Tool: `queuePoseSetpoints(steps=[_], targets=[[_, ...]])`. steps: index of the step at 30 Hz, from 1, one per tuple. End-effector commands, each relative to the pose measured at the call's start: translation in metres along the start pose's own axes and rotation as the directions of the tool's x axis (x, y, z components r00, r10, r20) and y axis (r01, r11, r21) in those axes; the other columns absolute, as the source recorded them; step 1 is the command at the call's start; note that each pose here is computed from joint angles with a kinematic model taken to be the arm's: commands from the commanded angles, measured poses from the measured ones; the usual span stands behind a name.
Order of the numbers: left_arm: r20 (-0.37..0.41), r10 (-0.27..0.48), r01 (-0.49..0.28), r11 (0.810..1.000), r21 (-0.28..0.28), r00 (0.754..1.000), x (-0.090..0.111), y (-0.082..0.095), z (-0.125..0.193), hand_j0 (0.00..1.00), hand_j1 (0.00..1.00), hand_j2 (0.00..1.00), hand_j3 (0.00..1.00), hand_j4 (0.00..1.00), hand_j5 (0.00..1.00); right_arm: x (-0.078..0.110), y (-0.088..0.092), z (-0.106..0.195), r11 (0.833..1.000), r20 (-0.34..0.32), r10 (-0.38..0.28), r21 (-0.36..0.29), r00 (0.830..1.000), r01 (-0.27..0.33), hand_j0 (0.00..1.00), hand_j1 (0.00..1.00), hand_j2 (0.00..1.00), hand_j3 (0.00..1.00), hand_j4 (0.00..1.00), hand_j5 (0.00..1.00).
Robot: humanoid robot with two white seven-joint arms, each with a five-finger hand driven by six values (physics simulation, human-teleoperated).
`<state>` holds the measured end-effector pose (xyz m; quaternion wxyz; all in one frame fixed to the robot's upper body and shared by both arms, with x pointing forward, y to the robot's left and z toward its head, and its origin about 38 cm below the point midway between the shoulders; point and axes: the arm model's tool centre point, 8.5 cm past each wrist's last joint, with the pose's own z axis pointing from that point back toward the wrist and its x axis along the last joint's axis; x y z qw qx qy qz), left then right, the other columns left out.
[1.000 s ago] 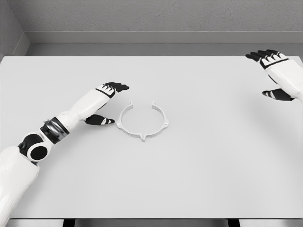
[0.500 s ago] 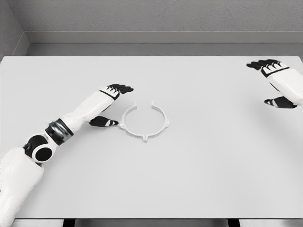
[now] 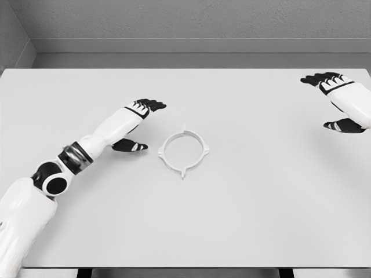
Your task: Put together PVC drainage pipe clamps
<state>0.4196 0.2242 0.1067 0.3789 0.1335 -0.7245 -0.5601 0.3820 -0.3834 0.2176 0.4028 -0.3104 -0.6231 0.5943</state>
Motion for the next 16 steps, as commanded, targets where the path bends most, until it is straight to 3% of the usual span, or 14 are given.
queuePoseSetpoints(steps=[1,6,9,11,16], targets=[[-0.019,-0.007,0.007,1.000,0.008,1.000,-0.007,0.007,0.007,1.00,1.00,1.00,1.00,1.00,1.00,0.001,-0.001,0.000,1.000,0.003,-0.003,-0.006,1.000,0.003,1.00,1.00,1.00,1.00,1.00,1.00],[-0.095,-0.081,0.085,0.996,0.031,0.992,-0.036,0.049,0.038,1.00,1.00,1.00,1.00,1.00,1.00,0.001,-0.001,0.000,1.000,0.003,-0.003,-0.006,1.000,0.003,1.00,1.00,1.00,1.00,1.00,1.00],[-0.200,-0.128,0.139,0.990,0.039,0.971,-0.067,0.080,0.074,1.00,1.00,1.00,1.00,1.00,1.00,0.001,-0.002,0.000,1.000,0.004,-0.003,-0.007,1.000,0.003,1.00,1.00,1.00,1.00,1.00,1.00],[-0.250,-0.112,0.130,0.990,0.060,0.962,-0.080,0.089,0.090,1.00,1.00,1.00,1.00,1.00,1.00,0.001,-0.002,0.000,1.000,0.004,-0.002,-0.006,1.000,0.002,1.00,1.00,1.00,1.00,1.00,1.00],[-0.287,-0.093,0.120,0.990,0.077,0.953,-0.090,0.094,0.103,1.00,1.00,1.00,1.00,1.00,1.00,0.001,-0.001,0.000,1.000,0.004,-0.004,-0.006,1.000,0.004,1.00,1.00,1.00,1.00,1.00,1.00]])
